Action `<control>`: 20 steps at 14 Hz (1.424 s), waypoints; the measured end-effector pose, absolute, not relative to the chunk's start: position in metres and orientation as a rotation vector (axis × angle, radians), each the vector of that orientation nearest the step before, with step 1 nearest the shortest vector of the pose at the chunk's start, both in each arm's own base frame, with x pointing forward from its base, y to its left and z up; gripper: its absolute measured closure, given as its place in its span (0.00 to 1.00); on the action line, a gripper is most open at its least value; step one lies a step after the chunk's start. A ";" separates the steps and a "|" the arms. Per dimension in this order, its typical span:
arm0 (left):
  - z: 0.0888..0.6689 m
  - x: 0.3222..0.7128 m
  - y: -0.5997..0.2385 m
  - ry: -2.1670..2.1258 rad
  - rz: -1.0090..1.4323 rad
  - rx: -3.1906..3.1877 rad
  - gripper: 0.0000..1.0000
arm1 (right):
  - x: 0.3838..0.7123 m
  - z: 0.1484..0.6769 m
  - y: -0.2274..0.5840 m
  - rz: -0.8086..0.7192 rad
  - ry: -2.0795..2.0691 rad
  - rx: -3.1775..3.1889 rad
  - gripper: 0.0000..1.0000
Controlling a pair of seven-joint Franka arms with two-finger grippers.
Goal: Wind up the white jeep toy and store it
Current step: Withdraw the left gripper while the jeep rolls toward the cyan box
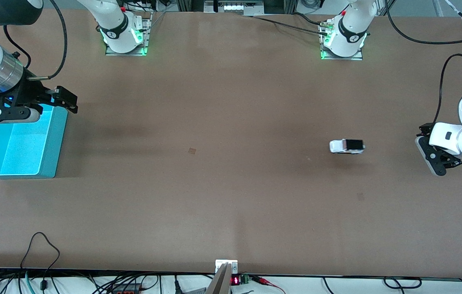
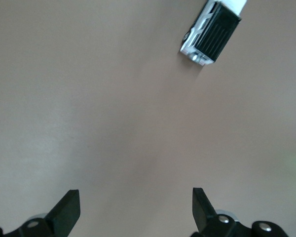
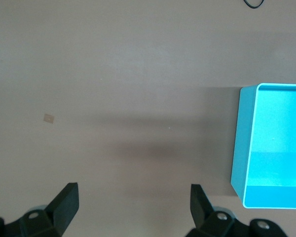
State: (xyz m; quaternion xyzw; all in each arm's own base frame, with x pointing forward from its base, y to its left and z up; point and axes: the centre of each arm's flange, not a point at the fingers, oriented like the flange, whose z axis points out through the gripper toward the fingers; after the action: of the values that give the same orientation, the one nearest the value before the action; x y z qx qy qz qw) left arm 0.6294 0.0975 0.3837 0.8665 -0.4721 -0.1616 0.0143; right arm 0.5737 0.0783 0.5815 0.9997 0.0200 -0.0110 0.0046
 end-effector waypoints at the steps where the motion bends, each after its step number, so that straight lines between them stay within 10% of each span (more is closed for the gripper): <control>1: 0.401 0.631 0.083 -1.373 -0.526 2.749 0.00 | 0.574 0.582 0.078 -0.034 0.063 3.132 0.00; 20: 0.584 0.583 -0.017 0.116 -0.024 3.189 0.00 | 0.574 0.582 0.078 -0.034 0.063 3.132 0.00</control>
State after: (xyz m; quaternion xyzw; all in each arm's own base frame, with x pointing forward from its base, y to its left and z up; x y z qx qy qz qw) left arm 0.5829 -0.0170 0.5835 0.9990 0.0364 -0.0074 -0.0246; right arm 0.5737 0.0784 0.5816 0.9997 0.0201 -0.0108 0.0046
